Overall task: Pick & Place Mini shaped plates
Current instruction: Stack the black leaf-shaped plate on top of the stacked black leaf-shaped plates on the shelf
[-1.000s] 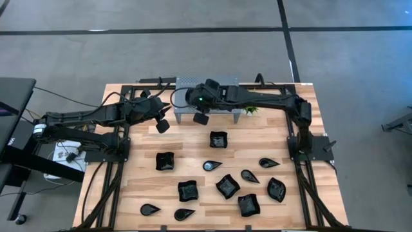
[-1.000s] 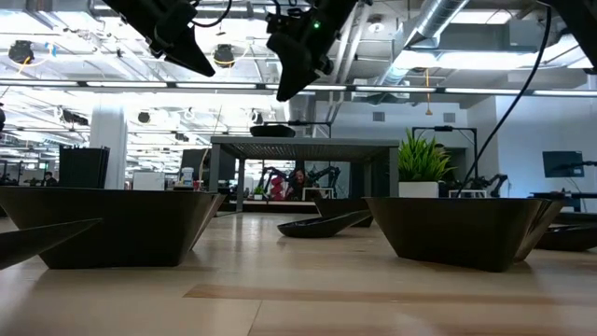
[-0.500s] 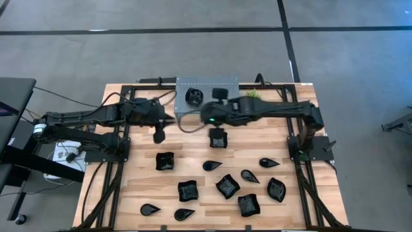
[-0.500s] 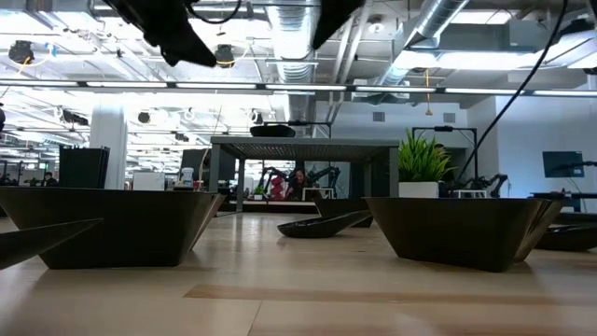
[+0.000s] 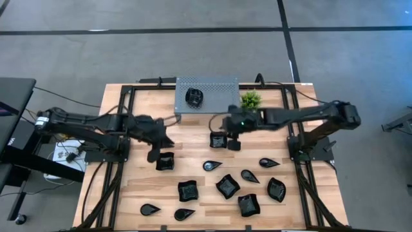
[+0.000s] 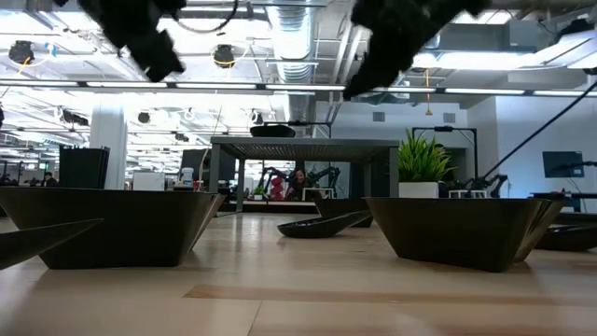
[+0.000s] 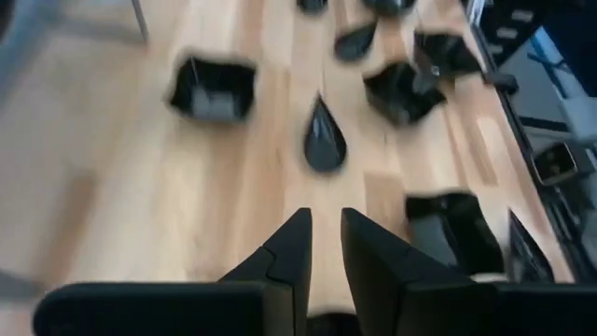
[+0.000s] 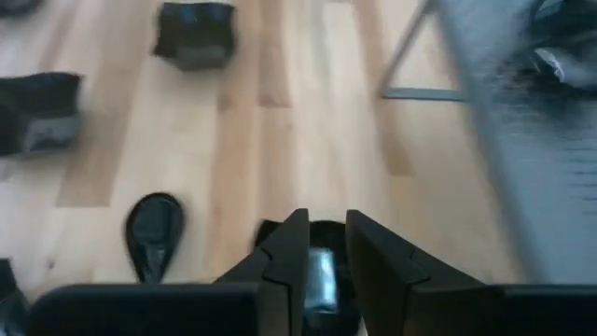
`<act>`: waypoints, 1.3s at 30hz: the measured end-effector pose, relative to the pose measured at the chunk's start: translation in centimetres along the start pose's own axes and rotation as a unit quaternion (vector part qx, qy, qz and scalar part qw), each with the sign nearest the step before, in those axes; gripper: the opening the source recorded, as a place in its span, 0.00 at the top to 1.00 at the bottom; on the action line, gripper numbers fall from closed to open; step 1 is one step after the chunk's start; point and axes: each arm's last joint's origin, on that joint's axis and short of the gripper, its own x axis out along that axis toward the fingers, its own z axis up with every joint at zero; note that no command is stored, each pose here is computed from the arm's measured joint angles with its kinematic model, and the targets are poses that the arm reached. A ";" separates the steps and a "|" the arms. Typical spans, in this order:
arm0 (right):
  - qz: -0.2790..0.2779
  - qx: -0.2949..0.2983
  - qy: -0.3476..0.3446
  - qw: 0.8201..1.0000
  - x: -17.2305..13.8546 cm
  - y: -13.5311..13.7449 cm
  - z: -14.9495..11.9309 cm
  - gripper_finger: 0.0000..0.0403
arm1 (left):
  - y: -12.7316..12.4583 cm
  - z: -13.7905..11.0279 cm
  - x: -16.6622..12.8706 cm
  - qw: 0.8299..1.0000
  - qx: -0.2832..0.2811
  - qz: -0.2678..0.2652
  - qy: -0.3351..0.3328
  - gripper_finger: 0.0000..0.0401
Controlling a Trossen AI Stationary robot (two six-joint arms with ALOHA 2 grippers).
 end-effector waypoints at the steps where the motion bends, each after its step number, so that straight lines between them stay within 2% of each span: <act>1: 0.006 0.001 -0.010 1.000 0.6 0.1 -0.9 0.83 | -0.2 -0.7 0.4 1.000 -0.009 0.001 0.011 0.84; 4: 0.005 0.002 -0.024 1.000 1.7 0.2 -2.2 0.83 | -0.5 -2.4 1.2 0.999 -0.023 0.015 0.034 0.84; 8: -0.001 0.023 -0.026 0.999 2.0 -0.2 -1.9 0.83 | -0.8 -3.2 2.0 0.999 -0.006 0.031 0.009 0.84; 11: 0.005 0.037 -0.053 0.998 1.9 -0.5 -1.1 0.83 | -1.0 -2.9 2.4 0.999 0.017 0.009 -0.048 0.84; 14: 0.008 0.026 -0.069 0.997 1.9 -0.5 -0.8 0.83 | -1.2 -3.0 2.8 0.996 0.022 -0.032 -0.074 0.83; 21: 0.006 0.005 -0.078 0.997 1.8 -0.5 -0.7 0.83 | -1.6 -3.3 4.3 0.996 -0.005 -0.057 -0.069 0.73; 25: 0.005 0.005 -0.082 0.997 1.8 -0.5 -0.6 0.83 | -2.5 -2.7 5.5 0.992 0.003 -0.080 -0.103 0.68; 34: -0.002 0.009 -0.127 0.992 1.7 -0.8 0.2 0.83 | -3.3 -2.5 7.3 0.987 0.008 -0.097 -0.126 0.66; 39: 0.054 0.004 -0.108 0.993 1.8 -0.6 -0.2 0.79 | -3.2 -2.5 7.5 0.988 -0.015 -0.082 -0.129 0.68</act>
